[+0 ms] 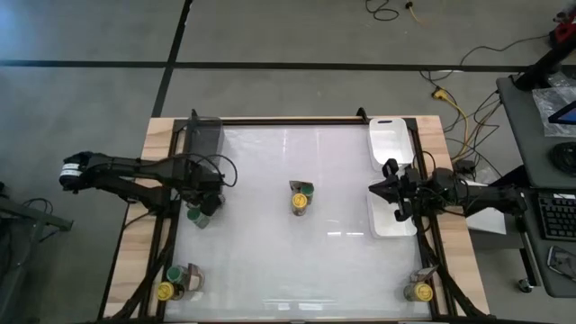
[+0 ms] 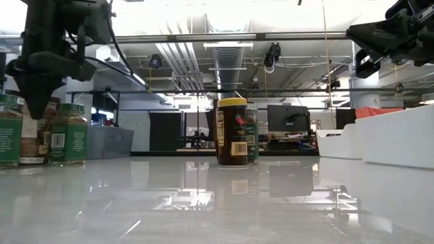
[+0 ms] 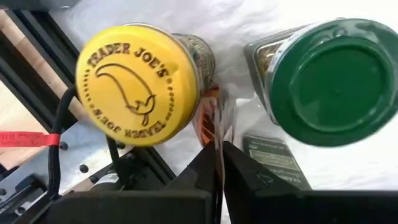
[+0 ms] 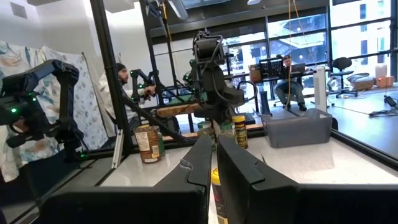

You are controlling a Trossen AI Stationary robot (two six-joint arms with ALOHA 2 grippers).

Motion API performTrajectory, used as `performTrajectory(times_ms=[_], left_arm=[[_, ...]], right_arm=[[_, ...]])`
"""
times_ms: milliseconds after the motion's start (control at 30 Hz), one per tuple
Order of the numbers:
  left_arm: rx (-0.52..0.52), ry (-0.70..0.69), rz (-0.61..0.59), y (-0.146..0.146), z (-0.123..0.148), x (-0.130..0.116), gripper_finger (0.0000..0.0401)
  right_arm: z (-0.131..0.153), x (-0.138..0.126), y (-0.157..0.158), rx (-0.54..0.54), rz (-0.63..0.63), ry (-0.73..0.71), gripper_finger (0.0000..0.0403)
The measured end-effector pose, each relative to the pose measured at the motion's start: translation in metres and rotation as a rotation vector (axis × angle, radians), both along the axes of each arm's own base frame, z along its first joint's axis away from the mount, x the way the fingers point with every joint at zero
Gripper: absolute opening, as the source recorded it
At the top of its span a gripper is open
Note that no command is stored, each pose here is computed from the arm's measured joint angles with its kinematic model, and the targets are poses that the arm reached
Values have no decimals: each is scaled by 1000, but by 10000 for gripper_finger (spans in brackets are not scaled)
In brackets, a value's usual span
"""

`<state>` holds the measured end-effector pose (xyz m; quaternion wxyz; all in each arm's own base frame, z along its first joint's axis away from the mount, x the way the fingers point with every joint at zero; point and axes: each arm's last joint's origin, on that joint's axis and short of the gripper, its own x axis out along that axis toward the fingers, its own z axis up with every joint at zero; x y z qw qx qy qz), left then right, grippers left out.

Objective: Sort spices by type
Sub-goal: Put the orange seasoning bag into the black bin

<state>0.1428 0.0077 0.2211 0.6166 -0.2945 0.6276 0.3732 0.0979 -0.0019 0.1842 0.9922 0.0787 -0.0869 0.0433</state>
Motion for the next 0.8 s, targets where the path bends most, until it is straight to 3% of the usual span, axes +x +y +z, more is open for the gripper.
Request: performTrajectory(times_ms=[300,800], left_arm=[[12,-165,-3,0,30,-7,0],[33,-138,-13,0,27,-3,0]], right_arm=[[0,0,0,0,0,1,18],[0,0,0,0,0,1,18]])
